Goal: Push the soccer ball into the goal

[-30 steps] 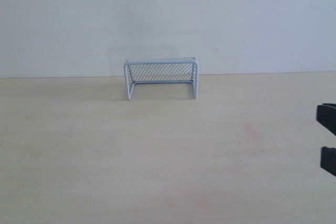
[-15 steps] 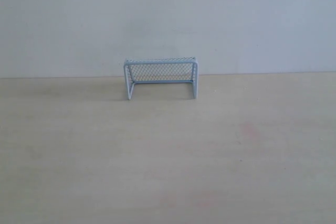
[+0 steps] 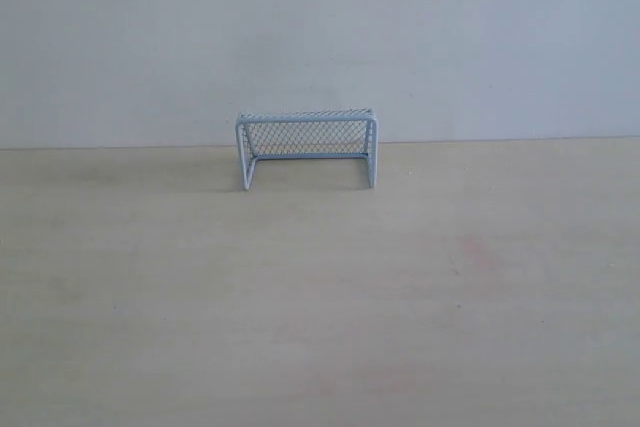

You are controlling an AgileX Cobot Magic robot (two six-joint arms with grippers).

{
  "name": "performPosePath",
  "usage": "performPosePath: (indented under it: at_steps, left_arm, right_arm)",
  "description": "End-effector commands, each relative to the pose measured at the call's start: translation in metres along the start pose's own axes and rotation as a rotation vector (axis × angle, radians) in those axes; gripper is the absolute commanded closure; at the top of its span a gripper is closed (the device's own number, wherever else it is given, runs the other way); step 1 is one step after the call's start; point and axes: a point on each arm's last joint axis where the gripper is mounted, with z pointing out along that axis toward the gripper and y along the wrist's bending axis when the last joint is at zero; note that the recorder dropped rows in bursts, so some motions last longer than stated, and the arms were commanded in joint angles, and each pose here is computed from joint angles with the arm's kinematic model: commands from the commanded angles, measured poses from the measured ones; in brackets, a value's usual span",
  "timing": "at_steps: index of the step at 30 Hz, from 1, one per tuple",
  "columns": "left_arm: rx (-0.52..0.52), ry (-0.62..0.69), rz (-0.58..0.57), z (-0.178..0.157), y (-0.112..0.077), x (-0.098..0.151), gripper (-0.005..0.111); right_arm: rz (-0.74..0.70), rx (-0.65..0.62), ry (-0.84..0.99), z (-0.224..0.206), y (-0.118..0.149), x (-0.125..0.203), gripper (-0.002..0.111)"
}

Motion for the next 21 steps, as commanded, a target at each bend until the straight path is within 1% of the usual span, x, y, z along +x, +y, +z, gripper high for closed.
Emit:
performPosePath:
  at_steps: [1,3,5,8,11,13,15,16,18,21]
  left_arm:
    - [-0.002,-0.006,-0.002,0.0,0.0,0.0,0.102]
    - [-0.002,-0.006,-0.002,0.0,0.0,0.0,0.102]
    - [-0.002,-0.006,-0.002,0.0,0.0,0.0,0.102]
    - [-0.002,-0.006,-0.002,0.0,0.0,0.0,0.102]
    - [-0.002,-0.006,-0.002,0.0,0.0,0.0,0.102]
    - [-0.002,-0.006,-0.002,0.0,0.0,0.0,0.102]
    - [-0.002,-0.006,-0.002,0.0,0.0,0.0,0.102]
    - [-0.002,-0.006,-0.002,0.0,0.0,0.0,0.102]
    - [-0.002,-0.006,-0.002,0.0,0.0,0.0,0.102]
    - [-0.002,-0.006,-0.002,0.0,0.0,0.0,0.102]
  right_arm:
    - [-0.053,0.005,0.021,-0.002,-0.002,0.011,0.109]
    - [-0.112,0.022,0.02,-0.005,-0.006,0.021,0.109]
    - [-0.136,0.051,0.028,-0.007,-0.011,0.033,0.109]
    - [-0.1,0.104,0.064,-0.006,-0.019,0.045,0.109]
    - [-0.076,0.134,0.051,-0.007,-0.021,0.044,0.109]
    - [-0.07,0.152,0.09,-0.007,-0.023,0.048,0.109]
    - [-0.144,0.174,0.166,-0.008,-0.026,0.054,0.109]
    - [-0.189,0.191,0.246,-0.01,-0.028,0.06,0.109]
    - [-0.223,0.185,0.25,-0.01,-0.028,0.06,0.109]
    - [-0.213,0.188,0.256,-0.01,-0.028,0.061,0.109]
